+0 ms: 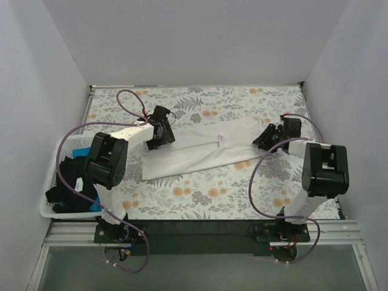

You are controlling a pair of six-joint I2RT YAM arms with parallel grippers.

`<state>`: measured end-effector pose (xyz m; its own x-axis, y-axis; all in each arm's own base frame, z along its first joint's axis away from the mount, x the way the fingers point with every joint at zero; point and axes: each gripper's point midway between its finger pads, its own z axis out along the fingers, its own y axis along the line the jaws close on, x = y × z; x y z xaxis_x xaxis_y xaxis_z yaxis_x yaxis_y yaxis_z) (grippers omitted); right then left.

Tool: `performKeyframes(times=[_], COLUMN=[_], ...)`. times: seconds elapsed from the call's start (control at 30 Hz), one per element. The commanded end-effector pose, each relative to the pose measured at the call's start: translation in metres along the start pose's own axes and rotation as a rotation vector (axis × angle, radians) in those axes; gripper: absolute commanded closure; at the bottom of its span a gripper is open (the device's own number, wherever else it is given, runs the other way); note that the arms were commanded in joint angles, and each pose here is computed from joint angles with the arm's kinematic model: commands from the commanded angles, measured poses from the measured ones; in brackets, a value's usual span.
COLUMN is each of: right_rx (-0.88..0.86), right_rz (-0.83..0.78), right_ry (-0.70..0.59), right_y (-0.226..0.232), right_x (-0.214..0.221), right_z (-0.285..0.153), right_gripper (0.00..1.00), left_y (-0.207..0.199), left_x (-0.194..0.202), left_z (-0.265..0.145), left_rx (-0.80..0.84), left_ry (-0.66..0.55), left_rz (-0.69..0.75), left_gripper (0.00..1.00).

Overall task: Fold and stack the t-shirts
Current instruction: Fold the tshirt

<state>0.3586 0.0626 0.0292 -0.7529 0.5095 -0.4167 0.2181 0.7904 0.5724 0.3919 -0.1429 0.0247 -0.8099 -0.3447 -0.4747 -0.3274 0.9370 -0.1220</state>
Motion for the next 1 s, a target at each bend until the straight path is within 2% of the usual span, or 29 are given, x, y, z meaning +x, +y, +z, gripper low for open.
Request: performKeyframes(times=[0.0,0.1,0.13,0.2,0.23,0.27,0.4,0.5,0.57,0.67,0.7,0.8,0.9,0.97], right_rx=[0.002,-0.082,-0.089,-0.168,-0.171,-0.213,-0.257,-0.314,-0.342,-0.362,-0.377,-0.359,-0.354,-0.321], right_rz=[-0.037,-0.070,-0.072,-0.118,-0.107,-0.140,-0.170,-0.245,-0.288,-0.358,-0.398,-0.421,-0.450,-0.434], right_ry=[0.003,0.002,0.019,-0.015,0.012,-0.014,0.002,-0.002,-0.016,-0.066,-0.109,-0.113,-0.105,-0.046], right_y=[-0.004,0.018,0.017,0.047,0.044,0.067,0.087,0.122,0.140,0.166,0.182,0.187,0.197,0.188], right_x=[-0.025,-0.058,-0.062,-0.095,-0.094,-0.115,-0.128,-0.126,-0.127,-0.132,-0.139,-0.121,-0.087,-0.046], right_z=[0.028,0.054,0.068,0.080,0.095,0.099,0.129,0.135,0.127,0.099,0.078,0.060,0.033,0.037], right_gripper=[0.52,0.52,0.51,0.51,0.50,0.50,0.49,0.48,0.47,0.45,0.44,0.43,0.43,0.44], left_y=[0.009,0.020,0.015,0.022,0.020,0.018,0.010,-0.011,-0.026,-0.049,-0.051,-0.060,-0.050,-0.038], left_x=[0.014,0.047,0.056,0.087,0.097,0.121,0.169,0.190,0.189,0.158,0.145,0.123,0.104,0.096], left_z=[0.000,-0.005,-0.015,-0.024,-0.031,-0.044,-0.081,-0.109,-0.124,-0.148,-0.155,-0.167,-0.161,-0.148], left_rx=[-0.044,-0.054,-0.008,0.006,0.032,0.074,0.176,0.267,0.321,0.403,0.409,0.429,0.365,0.295], left_ry=[0.067,0.185,0.222,0.295,0.318,0.381,0.540,0.581,0.570,0.468,0.413,0.330,0.223,0.171], left_rz=[-0.004,-0.021,-0.032,-0.022,-0.014,0.014,0.037,0.074,0.087,0.059,0.047,0.016,0.002,0.006], left_gripper=[0.32,0.34,0.34,0.34,0.35,0.34,0.34,0.33,0.30,0.28,0.27,0.25,0.25,0.29])
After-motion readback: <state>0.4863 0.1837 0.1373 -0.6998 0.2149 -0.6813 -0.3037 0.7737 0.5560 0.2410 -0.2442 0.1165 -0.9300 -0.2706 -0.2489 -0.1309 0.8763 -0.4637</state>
